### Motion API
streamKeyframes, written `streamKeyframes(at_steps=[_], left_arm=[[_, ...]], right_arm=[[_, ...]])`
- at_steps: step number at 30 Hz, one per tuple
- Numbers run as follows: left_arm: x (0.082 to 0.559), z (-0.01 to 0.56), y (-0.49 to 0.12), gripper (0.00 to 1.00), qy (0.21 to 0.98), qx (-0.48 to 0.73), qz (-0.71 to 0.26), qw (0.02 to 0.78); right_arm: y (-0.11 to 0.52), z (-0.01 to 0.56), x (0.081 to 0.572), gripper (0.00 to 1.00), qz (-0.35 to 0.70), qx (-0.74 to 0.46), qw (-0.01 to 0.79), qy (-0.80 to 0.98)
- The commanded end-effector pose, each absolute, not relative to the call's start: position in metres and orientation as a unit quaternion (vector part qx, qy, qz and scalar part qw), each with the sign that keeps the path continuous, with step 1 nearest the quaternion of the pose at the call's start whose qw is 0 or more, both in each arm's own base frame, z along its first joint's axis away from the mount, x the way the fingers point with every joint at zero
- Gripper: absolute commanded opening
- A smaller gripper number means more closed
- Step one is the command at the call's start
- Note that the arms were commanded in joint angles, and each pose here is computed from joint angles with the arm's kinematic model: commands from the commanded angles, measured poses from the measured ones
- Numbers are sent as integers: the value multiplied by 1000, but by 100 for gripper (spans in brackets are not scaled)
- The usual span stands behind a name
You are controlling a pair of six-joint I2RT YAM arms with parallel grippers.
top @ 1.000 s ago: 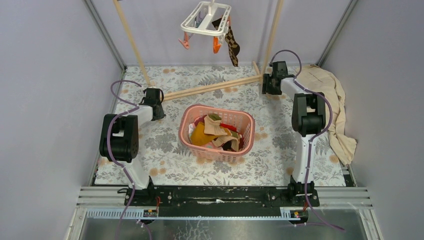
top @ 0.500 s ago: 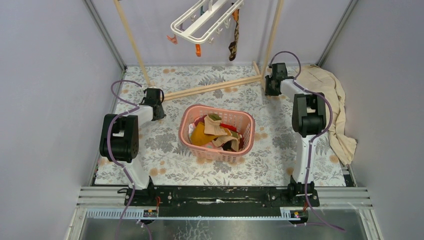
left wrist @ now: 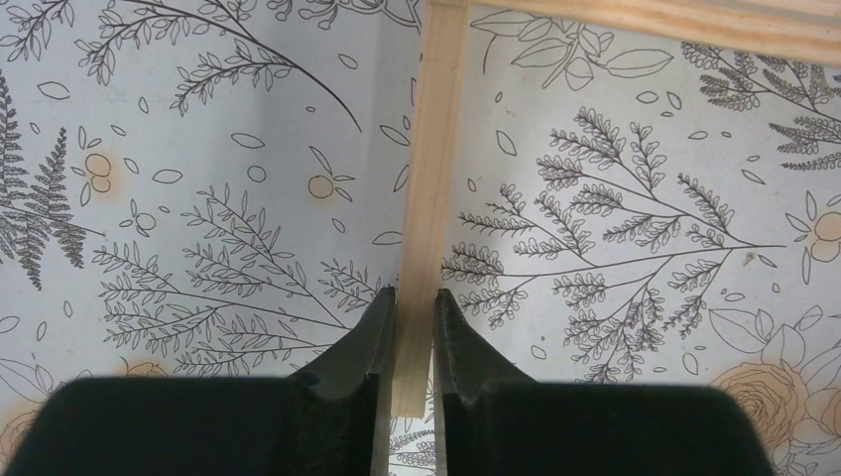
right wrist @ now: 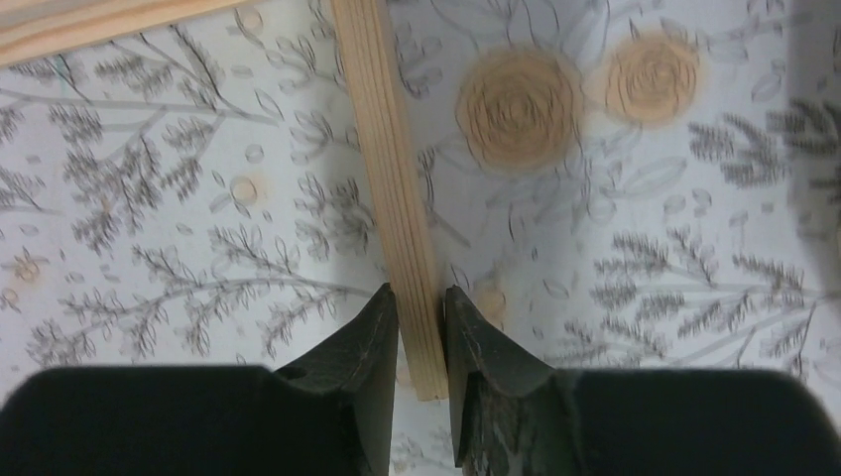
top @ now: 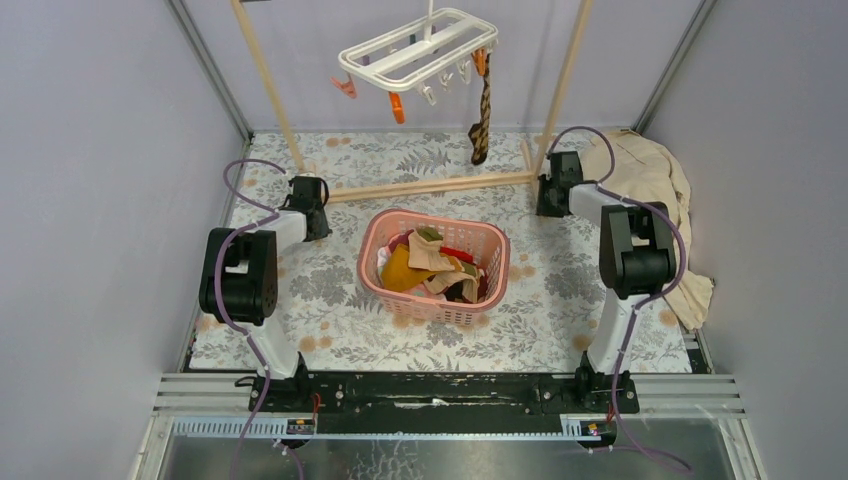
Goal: Remove the socks clipped to the hanger
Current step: Move the clothesline to the center of the board.
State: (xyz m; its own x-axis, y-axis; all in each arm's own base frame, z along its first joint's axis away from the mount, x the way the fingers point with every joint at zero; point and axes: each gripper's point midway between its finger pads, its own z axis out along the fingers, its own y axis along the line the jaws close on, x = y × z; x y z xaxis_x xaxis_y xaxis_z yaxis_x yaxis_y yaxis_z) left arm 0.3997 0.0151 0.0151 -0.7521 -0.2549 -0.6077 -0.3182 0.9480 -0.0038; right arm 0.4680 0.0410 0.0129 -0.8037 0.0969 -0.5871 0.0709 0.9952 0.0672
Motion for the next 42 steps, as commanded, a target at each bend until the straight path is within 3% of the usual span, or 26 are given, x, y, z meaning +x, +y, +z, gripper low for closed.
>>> streamKeyframes(at_steps=[1,22,26,29,32,36,42], left_arm=[[409,24,10,10,924,-167,51,339],[383,32,-13,14,930,-149,42,335],[378,33,-17,20,929,-148,40,336],[377,36,-18,29,927,-151,37,340],[379,38,-18,40,927,-152,38,341],[378,43,-17,53,925,-153,39,345],[374,61,-17,62,915,-157,38,370]], right_arm=[[41,21,438,8,19,75,302,950],[51,20,351,7,27,85,304,949],[51,23,342,8,32,86,309,947],[53,24,340,15,36,85,310,946],[54,21,341,29,38,83,304,948],[55,21,341,39,40,80,302,949],[52,31,337,53,34,78,312,946]])
